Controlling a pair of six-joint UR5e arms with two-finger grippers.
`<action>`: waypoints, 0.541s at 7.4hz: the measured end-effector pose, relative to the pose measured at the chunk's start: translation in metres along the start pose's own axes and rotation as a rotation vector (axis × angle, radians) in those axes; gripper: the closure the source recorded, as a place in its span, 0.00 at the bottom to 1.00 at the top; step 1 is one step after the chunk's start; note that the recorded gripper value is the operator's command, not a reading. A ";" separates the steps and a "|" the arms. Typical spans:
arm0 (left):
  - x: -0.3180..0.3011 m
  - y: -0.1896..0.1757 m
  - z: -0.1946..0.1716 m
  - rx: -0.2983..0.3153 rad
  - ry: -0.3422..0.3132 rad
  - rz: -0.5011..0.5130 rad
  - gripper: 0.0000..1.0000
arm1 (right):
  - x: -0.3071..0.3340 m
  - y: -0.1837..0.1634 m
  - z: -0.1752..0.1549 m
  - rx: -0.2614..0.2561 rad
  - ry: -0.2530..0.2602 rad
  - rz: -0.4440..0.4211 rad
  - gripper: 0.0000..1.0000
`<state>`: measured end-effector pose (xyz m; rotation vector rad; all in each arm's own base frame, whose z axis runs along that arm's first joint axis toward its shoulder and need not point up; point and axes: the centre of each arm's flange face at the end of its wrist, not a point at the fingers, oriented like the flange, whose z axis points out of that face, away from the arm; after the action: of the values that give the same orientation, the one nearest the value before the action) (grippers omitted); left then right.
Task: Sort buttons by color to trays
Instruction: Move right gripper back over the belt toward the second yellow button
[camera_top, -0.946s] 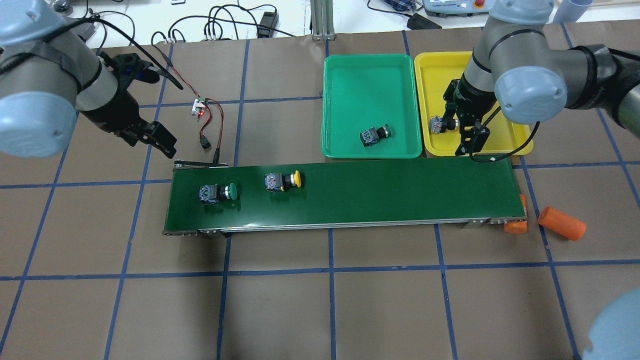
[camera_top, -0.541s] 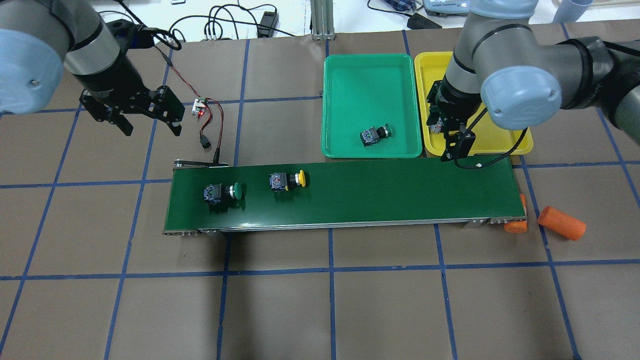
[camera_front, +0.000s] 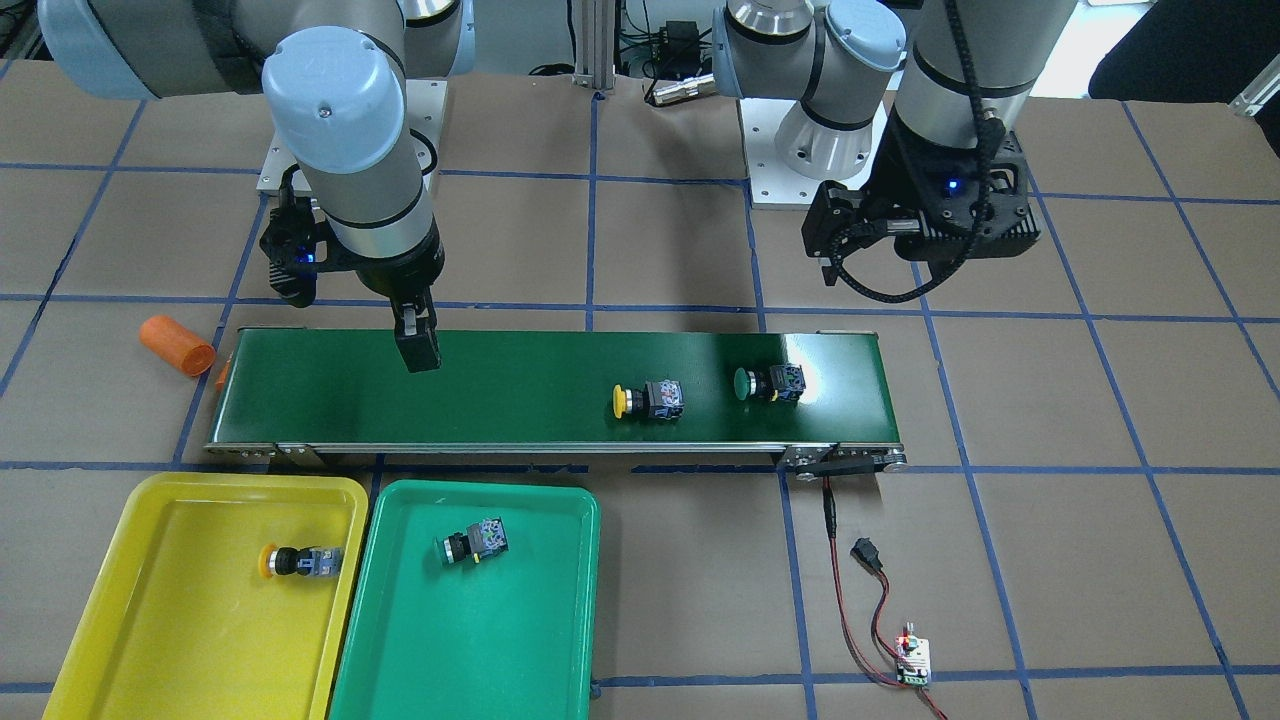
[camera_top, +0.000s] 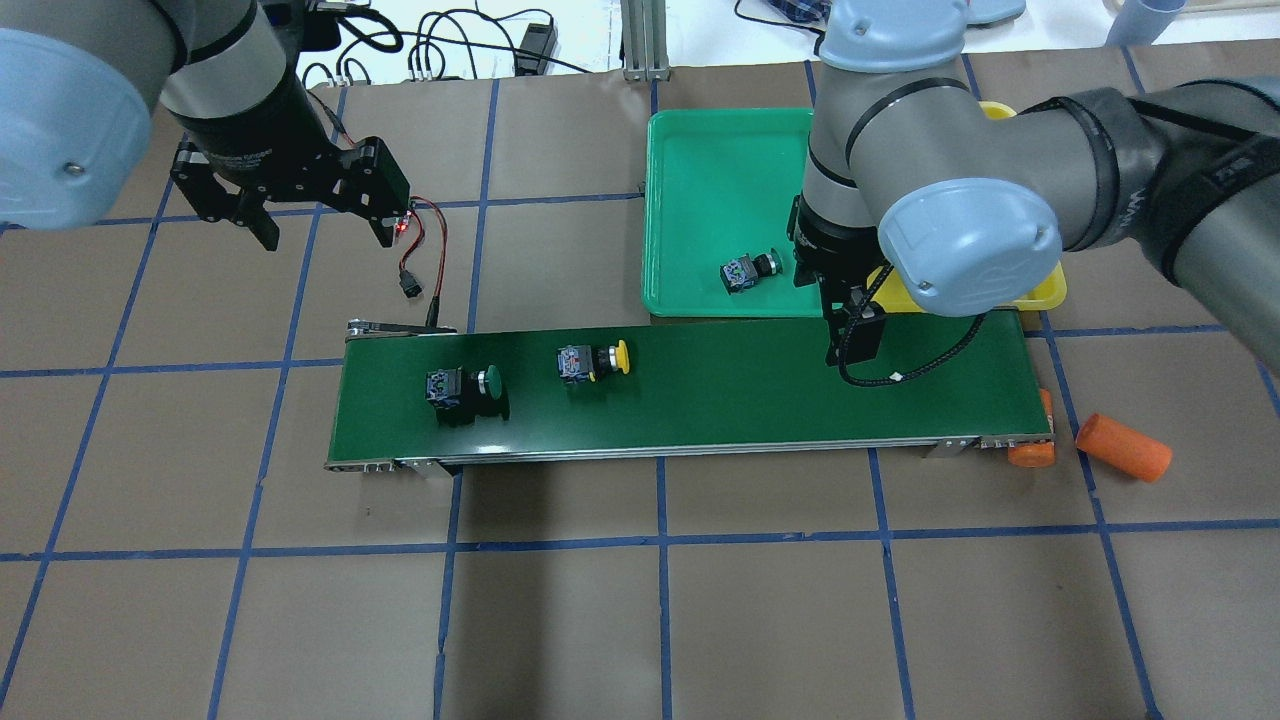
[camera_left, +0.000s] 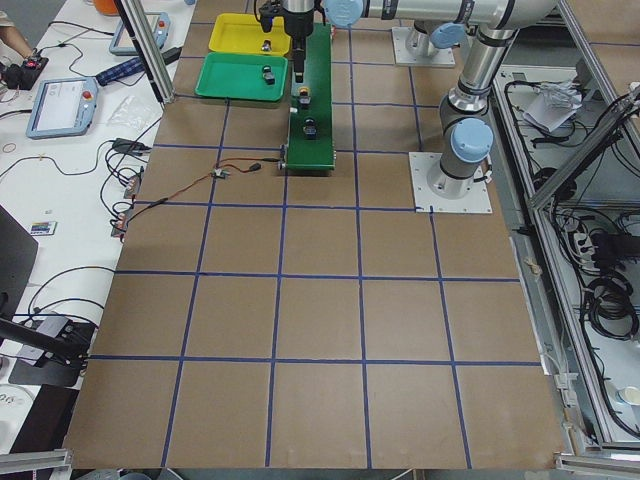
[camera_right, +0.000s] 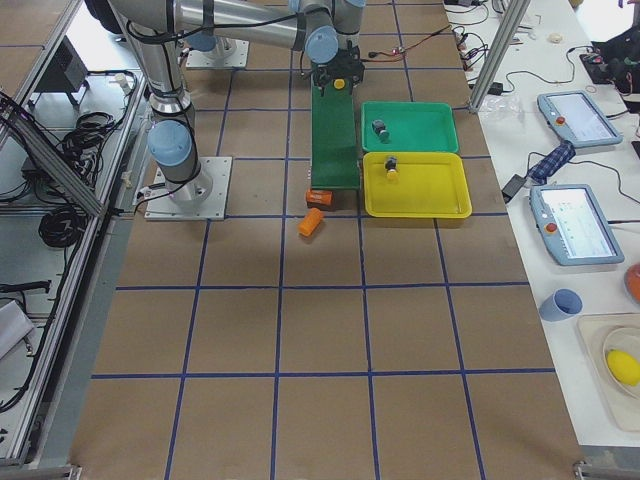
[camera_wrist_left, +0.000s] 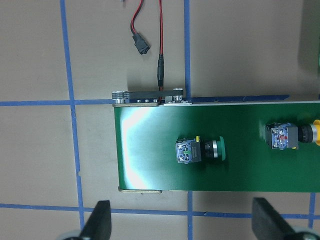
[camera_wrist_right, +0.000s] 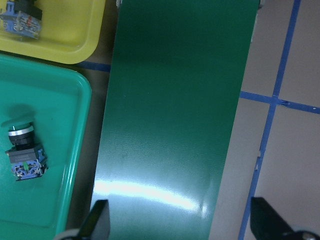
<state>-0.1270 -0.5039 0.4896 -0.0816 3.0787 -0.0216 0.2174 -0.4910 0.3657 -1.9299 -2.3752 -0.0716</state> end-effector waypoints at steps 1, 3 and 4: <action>-0.006 0.000 -0.001 0.004 0.018 -0.029 0.00 | 0.002 0.000 -0.004 -0.001 -0.008 -0.012 0.00; -0.009 0.000 -0.004 0.014 0.029 -0.056 0.00 | 0.009 -0.001 -0.020 0.000 -0.038 -0.027 0.00; -0.009 0.000 -0.005 0.016 0.031 -0.059 0.00 | 0.013 -0.002 -0.027 0.002 -0.053 -0.025 0.00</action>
<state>-0.1181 -0.5037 0.4948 -0.1728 3.1053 -0.0503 0.2134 -0.4814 0.3939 -1.9254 -2.4316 -0.0196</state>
